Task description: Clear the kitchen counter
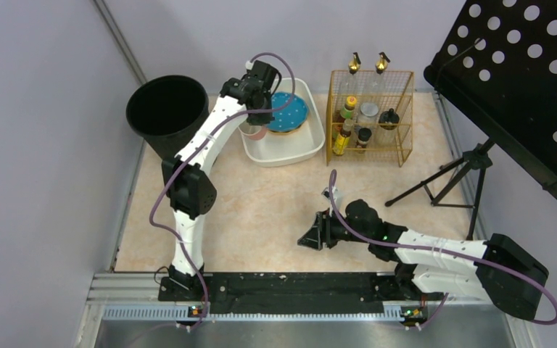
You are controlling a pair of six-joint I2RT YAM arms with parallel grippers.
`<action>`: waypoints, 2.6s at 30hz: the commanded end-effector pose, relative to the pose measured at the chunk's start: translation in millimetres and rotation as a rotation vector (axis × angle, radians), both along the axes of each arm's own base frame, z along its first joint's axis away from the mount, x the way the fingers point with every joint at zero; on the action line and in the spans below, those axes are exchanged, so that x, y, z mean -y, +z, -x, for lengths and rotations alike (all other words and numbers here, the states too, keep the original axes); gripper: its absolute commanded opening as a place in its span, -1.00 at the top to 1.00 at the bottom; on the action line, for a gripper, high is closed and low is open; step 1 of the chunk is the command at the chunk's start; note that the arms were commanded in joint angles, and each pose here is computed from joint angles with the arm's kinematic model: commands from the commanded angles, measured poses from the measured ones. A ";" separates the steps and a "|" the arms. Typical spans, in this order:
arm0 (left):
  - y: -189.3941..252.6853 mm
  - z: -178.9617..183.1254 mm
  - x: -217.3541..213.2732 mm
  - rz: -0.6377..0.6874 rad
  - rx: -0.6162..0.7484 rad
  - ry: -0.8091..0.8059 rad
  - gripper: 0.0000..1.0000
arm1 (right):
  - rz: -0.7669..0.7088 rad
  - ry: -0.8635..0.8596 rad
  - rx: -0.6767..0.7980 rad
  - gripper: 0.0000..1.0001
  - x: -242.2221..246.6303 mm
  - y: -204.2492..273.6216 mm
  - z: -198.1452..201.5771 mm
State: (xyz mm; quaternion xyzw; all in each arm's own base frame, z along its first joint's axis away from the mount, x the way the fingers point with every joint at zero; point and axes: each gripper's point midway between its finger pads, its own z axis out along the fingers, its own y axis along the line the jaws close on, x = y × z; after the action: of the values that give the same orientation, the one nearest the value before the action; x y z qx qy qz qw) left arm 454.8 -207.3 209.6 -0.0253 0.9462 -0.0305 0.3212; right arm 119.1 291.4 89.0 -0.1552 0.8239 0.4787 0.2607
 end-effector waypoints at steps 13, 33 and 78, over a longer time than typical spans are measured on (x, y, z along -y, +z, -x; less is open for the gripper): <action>-40.8 -45.1 15.7 0.099 0.034 -0.022 1.00 | -0.006 0.025 0.027 -0.04 -5.5 -0.4 0.8; -73.4 -13.2 9.0 0.069 -0.088 -0.051 1.00 | -0.003 0.051 0.020 -0.04 -12.7 -4.9 0.1; -6.5 6.0 18.7 0.103 0.019 -0.156 -0.09 | 0.010 0.062 0.026 -0.09 -20.7 2.5 -5.5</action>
State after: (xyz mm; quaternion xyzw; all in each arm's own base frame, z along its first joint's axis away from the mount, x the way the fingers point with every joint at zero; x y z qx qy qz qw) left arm 454.5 -220.8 131.8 0.0188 0.9637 -0.0691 0.2571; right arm 116.2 296.8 65.0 -0.1685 0.8405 0.4627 0.2258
